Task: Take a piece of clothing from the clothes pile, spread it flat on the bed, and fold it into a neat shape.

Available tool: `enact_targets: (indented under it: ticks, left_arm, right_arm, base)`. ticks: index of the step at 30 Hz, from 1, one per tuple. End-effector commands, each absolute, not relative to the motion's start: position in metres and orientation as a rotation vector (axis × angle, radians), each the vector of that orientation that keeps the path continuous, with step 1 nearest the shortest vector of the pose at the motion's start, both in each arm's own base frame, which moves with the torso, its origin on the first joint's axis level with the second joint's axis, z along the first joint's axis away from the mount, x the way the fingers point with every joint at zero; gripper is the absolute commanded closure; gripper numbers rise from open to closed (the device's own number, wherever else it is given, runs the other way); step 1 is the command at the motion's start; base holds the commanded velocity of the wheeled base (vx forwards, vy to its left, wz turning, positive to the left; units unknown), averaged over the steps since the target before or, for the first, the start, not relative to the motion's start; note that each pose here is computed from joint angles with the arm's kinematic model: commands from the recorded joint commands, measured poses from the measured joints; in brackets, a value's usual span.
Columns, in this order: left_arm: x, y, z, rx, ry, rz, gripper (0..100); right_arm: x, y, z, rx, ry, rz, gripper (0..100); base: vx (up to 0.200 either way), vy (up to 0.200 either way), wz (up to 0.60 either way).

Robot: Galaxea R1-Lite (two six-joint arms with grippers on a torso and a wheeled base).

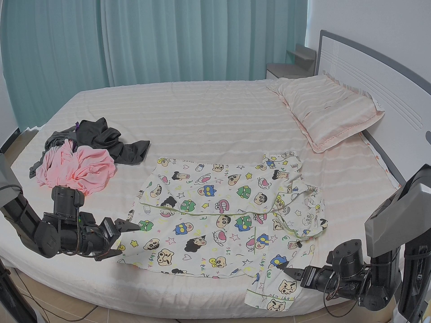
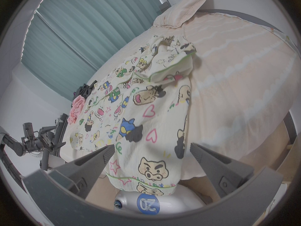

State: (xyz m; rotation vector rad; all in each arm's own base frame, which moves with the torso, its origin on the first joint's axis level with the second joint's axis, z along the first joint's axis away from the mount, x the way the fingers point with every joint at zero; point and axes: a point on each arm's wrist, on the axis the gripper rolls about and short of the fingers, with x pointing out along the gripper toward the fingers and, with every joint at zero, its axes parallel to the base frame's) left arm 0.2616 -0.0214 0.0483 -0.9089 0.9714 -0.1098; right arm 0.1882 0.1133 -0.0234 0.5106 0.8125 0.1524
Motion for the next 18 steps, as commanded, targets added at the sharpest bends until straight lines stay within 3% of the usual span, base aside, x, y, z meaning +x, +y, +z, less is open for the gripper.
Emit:
enact_targets:
  ticks: [1,4,13,18]
  left_arm:
    - [0.259,-0.024,0.046,-0.906,0.988,-0.114,0]
    - [0.259,-0.024,0.046,-0.906,0.988,-0.112,0]
    - [0.259,-0.024,0.046,-0.910,0.989,-0.112,0]
    - [0.259,-0.024,0.046,-0.910,0.990,-0.111,0]
  right_arm:
    - [0.182,0.113,-0.033,0.484,0.860,0.139,0]
    - [0.182,0.113,-0.033,0.483,0.864,0.138,0]
    - [0.179,0.118,-0.037,0.473,0.884,0.154,0]
    - [0.179,0.121,-0.043,0.459,0.903,0.166,0]
  base:
    - [0.000,0.000,0.00]
    - [0.000,0.000,0.00]
    - [-0.200,0.000,0.00]
    - [0.000,0.000,0.00]
